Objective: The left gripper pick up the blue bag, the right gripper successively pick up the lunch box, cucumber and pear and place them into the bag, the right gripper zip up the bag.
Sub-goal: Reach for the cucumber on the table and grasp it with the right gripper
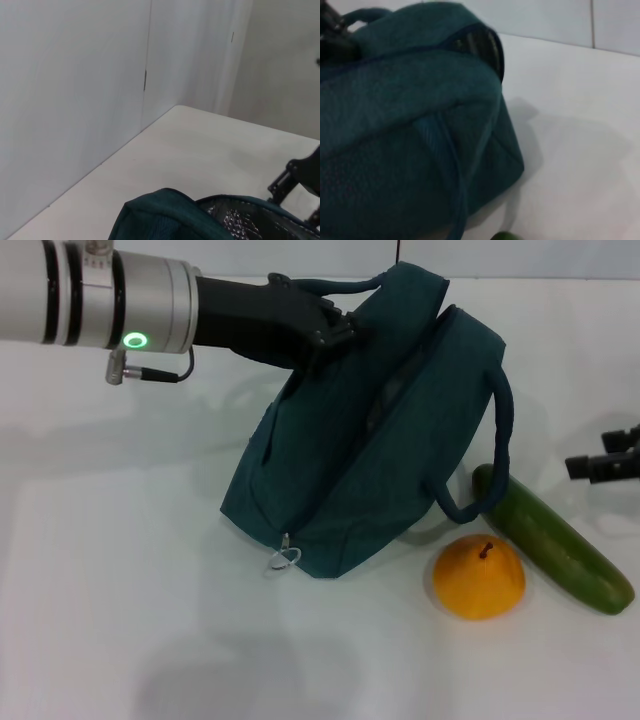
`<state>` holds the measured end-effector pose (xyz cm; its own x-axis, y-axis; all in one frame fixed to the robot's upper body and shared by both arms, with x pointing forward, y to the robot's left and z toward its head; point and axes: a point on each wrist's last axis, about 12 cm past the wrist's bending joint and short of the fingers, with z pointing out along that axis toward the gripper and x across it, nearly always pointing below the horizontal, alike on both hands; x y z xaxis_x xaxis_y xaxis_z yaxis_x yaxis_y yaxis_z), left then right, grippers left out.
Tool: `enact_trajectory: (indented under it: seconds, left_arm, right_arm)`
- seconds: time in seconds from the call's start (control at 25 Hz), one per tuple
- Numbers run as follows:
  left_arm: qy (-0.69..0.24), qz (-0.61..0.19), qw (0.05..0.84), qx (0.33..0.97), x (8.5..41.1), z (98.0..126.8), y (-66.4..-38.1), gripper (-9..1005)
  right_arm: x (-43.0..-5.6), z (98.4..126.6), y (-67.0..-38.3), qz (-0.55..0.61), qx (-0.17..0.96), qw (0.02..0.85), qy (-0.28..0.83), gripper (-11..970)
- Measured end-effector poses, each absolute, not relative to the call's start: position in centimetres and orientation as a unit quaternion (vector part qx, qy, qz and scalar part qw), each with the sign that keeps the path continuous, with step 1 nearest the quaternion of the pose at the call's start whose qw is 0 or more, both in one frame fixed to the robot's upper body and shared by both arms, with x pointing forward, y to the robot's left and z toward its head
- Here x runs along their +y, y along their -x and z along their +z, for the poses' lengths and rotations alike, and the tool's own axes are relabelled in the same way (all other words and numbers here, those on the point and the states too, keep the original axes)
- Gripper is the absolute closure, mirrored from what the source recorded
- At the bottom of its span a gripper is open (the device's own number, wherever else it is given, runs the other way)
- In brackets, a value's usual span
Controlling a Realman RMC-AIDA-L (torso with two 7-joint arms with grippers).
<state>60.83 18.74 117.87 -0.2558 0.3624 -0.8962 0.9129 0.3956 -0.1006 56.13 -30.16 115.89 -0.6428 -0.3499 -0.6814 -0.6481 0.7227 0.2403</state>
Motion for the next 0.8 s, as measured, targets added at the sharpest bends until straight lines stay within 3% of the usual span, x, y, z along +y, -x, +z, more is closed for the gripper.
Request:
enact_trajectory:
  seconds: [0.28, 0.8]
  left_arm:
    - [-0.441, -0.327, 0.421, 0.722, 18.7, 117.9, -60.9, 952]
    - [-0.445, -0.325, 0.423, 0.719, 18.7, 118.1, -60.9, 953]
  right_arm:
    - [-28.7, 118.3, -58.3, 0.214, 0.901, 0.249, 0.284, 214]
    - [-24.5, 118.2, -59.6, 0.179, 0.911, 0.195, 0.315, 208]
